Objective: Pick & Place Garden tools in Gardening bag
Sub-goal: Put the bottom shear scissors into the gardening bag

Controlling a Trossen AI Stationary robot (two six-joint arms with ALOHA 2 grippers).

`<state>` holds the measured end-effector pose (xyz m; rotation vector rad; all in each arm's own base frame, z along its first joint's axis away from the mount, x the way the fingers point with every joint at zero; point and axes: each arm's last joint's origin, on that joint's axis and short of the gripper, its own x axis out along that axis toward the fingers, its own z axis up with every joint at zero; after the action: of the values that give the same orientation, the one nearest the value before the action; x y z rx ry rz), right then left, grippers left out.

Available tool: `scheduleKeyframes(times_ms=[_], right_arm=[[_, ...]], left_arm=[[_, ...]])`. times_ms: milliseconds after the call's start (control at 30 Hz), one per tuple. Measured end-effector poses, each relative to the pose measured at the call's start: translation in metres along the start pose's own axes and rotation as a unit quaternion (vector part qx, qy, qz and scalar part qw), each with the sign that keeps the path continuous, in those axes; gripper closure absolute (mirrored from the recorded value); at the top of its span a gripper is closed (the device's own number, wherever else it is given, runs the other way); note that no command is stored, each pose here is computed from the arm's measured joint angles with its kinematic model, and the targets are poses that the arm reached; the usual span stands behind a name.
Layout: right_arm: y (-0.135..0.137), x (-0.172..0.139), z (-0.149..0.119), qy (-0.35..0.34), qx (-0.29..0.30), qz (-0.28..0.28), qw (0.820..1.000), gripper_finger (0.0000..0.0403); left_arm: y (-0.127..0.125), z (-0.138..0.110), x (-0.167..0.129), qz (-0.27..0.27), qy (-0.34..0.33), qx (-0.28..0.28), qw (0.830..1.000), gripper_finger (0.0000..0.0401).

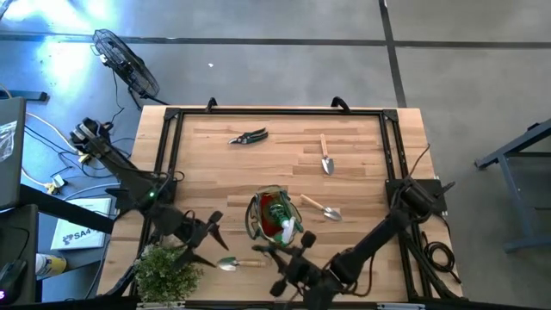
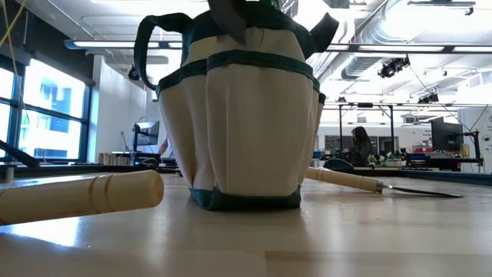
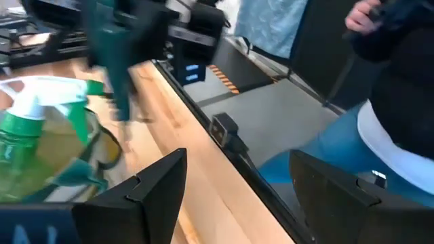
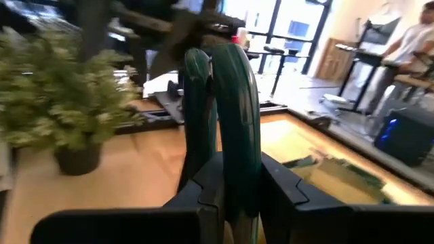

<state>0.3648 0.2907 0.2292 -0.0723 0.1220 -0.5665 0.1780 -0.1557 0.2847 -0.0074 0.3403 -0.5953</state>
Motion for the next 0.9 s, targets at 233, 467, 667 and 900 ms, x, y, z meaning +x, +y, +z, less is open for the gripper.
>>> scheduleKeyframes(times_ms=[233,467,667,900], right_arm=[[-0.006,0.013,-0.001,0.003,-0.024,-0.030,0.999,0.0358],[-0.010,0.014,-0.007,0.004,-0.055,-0.067,0.996,0.0358],[-0.017,0.021,-0.017,0.030,-0.046,-0.057,0.997,0.0358],[-0.022,0.016,-0.028,0.046,-0.035,-0.064,0.996,0.0358]], left_arm=[[-0.010,-0.005,-0.002,0.027,0.012,0.018,0.999,0.0149],[-0.007,-0.006,-0.002,0.053,0.017,0.042,0.998,0.0149],[-0.006,-0.006,-0.002,0.083,0.016,0.049,0.995,0.0149],[-0.006,-0.006,-0.002,0.083,0.016,0.049,0.995,0.0149]])
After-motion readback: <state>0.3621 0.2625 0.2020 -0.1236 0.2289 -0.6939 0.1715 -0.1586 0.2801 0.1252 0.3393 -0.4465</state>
